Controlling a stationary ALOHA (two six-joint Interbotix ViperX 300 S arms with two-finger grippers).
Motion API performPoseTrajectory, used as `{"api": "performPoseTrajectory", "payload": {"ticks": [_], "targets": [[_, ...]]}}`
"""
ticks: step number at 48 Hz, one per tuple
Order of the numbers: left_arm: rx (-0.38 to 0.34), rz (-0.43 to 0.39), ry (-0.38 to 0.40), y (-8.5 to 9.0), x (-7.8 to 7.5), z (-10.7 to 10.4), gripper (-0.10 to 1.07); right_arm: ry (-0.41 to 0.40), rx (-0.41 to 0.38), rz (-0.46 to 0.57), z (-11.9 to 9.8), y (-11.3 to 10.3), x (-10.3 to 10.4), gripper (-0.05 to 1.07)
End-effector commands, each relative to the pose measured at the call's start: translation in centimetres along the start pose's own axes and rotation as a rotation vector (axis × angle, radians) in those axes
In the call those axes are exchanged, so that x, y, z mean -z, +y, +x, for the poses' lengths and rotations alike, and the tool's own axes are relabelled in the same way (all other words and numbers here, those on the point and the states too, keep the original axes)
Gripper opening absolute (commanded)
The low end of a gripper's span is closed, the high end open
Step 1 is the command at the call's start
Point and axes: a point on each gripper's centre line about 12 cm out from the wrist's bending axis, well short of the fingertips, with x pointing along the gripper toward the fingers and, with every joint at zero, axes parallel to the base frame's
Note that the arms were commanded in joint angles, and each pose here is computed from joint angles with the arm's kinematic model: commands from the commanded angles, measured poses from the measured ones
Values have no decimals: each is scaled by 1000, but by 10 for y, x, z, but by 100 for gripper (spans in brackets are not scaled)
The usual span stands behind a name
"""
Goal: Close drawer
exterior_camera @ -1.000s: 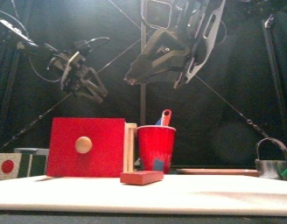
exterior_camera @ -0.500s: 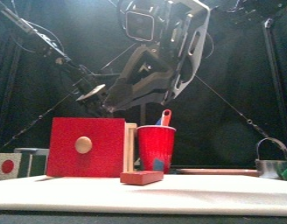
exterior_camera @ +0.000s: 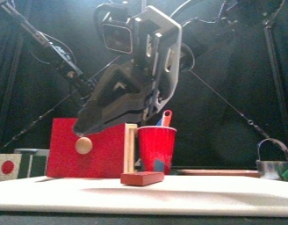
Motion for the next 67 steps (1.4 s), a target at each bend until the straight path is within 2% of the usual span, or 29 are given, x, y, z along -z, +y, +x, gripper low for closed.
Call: {"api": "performPoseTrajectory", "payload": {"ticks": [1,13,35,48,67], "targets": [[6,-1,-9,-2,-3,-1,65,-48,0,1,-3,-2,-22,24],[22,13,23,-11,7,5,64,10,98,18,0,-37,-27,24],[15,12,29,-9,8,6,64,10,182,-2,-6,-79,-40,24],[14,18,33,-8,10,6,64,7,254,-16,-13,-118,-49,24],[-19,-6,43,11,15,10,64,-40,332,-22,-23,-164,-72,24]]}}
